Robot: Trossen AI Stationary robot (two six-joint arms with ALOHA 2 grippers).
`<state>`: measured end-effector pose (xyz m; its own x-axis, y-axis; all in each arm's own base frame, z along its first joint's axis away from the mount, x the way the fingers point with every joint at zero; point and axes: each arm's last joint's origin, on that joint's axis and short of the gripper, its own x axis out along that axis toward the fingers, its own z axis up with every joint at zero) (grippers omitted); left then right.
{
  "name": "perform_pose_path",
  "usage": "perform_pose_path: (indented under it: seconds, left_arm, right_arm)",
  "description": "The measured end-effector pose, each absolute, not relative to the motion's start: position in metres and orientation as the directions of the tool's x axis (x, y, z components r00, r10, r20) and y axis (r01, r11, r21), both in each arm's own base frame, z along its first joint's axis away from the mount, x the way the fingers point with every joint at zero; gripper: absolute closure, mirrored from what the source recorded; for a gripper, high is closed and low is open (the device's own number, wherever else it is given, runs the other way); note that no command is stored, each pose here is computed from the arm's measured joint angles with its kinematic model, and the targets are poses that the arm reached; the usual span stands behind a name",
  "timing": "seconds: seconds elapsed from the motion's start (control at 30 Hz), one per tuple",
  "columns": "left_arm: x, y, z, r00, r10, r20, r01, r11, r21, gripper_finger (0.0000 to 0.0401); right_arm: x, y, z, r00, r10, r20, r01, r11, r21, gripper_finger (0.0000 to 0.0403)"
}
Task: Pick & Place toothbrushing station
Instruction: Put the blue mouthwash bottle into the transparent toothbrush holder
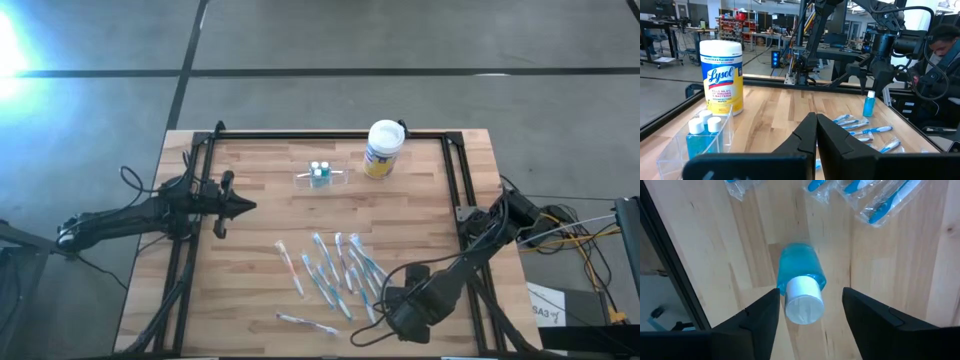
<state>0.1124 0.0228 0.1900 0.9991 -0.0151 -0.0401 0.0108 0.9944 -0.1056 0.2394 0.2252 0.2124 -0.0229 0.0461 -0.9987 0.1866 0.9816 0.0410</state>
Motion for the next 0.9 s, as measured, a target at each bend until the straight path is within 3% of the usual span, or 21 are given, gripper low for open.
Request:
perform_pose_path:
  seconds: [0.2,0.43,0.67,0.9]
  left_arm:
    - [0.112,0.023,0.190,0.999,-0.015,-0.040,0.011,0.994,-0.105,0.0385]
    - [0.112,0.023,0.190,0.999,-0.015,-0.040,0.010,0.994,-0.105,0.0382]
    - [0.112,0.023,0.190,0.999,-0.015,-0.040,0.010,0.994,-0.105,0.0389]
    - [0.112,0.023,0.190,0.999,-0.015,-0.038,0.011,0.995,-0.097,0.0391]
  right_arm:
    - [0.239,0.225,0.212,-0.022,0.048,-0.999,0.176,0.983,0.043,0.0240]
    - [0.240,0.225,0.213,-0.021,0.048,-0.999,0.120,0.992,0.046,0.0316]
    - [0.239,0.217,0.229,0.007,0.075,-0.997,0.084,0.994,0.075,0.0316]
    - [0.243,0.177,0.289,0.177,0.022,-0.984,0.051,0.998,0.032,0.0316]
